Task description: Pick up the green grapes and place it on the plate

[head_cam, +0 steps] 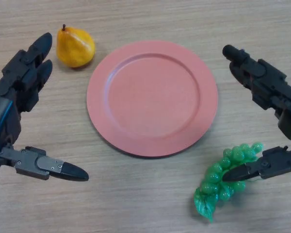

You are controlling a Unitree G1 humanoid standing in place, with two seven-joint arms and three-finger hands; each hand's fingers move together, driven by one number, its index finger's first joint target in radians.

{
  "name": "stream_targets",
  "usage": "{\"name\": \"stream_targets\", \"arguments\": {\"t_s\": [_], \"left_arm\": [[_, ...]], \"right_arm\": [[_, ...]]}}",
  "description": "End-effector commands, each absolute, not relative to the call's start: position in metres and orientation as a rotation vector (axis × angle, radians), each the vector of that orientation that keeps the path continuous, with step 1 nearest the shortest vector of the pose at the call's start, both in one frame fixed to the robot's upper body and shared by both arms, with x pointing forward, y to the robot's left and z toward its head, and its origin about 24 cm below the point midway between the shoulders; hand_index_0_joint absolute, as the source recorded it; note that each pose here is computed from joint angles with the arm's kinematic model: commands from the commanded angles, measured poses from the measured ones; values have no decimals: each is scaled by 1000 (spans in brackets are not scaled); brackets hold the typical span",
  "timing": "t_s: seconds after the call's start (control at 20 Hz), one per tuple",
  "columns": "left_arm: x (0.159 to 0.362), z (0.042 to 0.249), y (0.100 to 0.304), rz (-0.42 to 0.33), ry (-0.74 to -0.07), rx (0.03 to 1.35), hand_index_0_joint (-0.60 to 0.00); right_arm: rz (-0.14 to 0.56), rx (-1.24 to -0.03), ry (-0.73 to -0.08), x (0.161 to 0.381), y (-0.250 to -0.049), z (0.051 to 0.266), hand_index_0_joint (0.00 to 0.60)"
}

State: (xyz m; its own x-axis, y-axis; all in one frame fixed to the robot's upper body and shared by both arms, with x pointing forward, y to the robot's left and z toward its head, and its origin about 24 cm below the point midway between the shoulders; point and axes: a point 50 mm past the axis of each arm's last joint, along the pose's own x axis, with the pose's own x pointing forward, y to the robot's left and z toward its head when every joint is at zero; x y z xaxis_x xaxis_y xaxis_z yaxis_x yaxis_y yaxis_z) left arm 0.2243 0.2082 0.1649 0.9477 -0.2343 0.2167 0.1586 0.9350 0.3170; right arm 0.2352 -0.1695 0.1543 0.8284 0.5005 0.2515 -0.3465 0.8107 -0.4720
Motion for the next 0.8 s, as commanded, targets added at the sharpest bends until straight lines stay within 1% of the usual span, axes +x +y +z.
{"name": "stream_targets", "arguments": {"t_s": [0.05,0.1,0.15,0.25,0.3,0.35,0.4,0.45,0.5,0.55,0.6,0.65,0.7,0.75,0.8], "left_arm": [[211,194,216,-181,-449,349,0],[212,194,216,-179,-450,346,0],[212,193,216,-178,-450,347,0],[210,192,216,-179,-438,341,0],[208,192,216,-175,-435,330,0],[208,193,215,-177,-436,328,0],[206,193,213,-189,-446,330,0],[205,193,213,-190,-453,331,0],[202,193,213,-193,-457,333,0],[202,193,213,-193,-455,334,0],[200,193,213,-191,-450,338,0],[200,193,213,-189,-450,337,0],[198,192,212,-196,-443,339,0],[198,192,212,-192,-448,335,0],[198,193,212,-186,-461,332,0]], "right_arm": [[470,-526,-592,225,-170,178,0],[477,-548,-604,225,-170,176,0],[484,-551,-600,224,-170,174,0],[513,-564,-577,225,-173,170,0],[530,-565,-554,226,-177,165,0],[535,-587,-556,228,-178,162,0],[554,-615,-547,231,-185,158,0],[576,-640,-517,232,-189,153,0],[587,-709,-507,237,-195,145,0],[596,-710,-483,238,-199,143,0],[599,-770,-469,245,-206,137,0],[603,-766,-441,247,-210,134,0],[591,-787,-410,253,-218,126,0],[581,-796,-403,256,-221,122,0],[563,-786,-382,262,-225,116,0]]}}
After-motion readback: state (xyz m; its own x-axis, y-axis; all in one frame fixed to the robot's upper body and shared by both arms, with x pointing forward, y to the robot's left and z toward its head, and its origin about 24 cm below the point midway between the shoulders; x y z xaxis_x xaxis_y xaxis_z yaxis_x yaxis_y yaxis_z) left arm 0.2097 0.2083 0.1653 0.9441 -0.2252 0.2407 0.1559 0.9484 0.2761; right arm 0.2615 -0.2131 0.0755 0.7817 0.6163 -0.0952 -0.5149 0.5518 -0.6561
